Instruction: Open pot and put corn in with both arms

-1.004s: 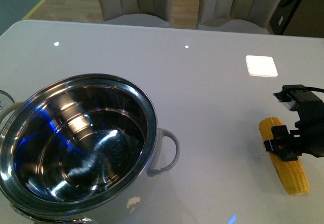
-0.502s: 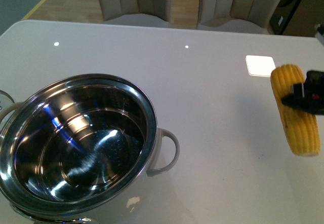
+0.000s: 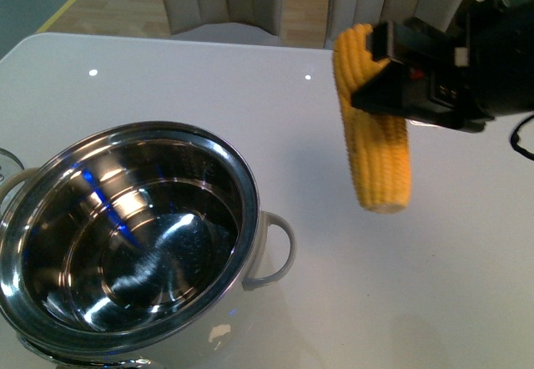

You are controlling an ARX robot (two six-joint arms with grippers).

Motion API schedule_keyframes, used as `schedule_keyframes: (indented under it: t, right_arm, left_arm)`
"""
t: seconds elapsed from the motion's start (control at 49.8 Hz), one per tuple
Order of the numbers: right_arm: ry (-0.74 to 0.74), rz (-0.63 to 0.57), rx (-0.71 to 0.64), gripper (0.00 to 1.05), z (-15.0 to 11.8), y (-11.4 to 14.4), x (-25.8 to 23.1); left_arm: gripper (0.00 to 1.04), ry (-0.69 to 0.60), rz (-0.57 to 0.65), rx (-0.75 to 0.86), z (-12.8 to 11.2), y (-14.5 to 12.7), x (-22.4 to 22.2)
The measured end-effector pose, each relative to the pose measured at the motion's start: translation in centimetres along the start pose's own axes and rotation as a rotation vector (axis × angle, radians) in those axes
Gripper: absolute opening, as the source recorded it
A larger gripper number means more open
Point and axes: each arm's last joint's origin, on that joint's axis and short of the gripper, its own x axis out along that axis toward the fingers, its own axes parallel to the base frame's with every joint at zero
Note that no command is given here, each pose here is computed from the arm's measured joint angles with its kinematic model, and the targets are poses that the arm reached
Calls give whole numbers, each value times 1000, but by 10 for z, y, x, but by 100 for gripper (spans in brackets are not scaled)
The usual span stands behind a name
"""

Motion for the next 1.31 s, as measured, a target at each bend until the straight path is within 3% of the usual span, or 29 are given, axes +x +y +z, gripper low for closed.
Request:
schedule_keyframes:
  t: [0.281, 0.542, 1.044, 1.145, 1.305]
  right_arm:
    - [-13, 114, -5, 15, 16, 72, 28]
    - [31, 137, 11, 14, 16, 101, 67]
    - [94, 146, 34, 14, 6, 130, 115]
    - [116, 127, 24, 26, 1, 133, 119]
    - [150, 108, -18, 56, -12, 137, 123]
  left_arm:
    - [98, 0, 0, 0, 0, 0, 0]
    - [98, 0, 0, 0, 0, 0, 0]
    - [98, 0, 0, 0, 0, 0, 0]
    - [98, 0, 0, 0, 0, 0, 0]
    - [98, 0, 0, 0, 0, 0, 0]
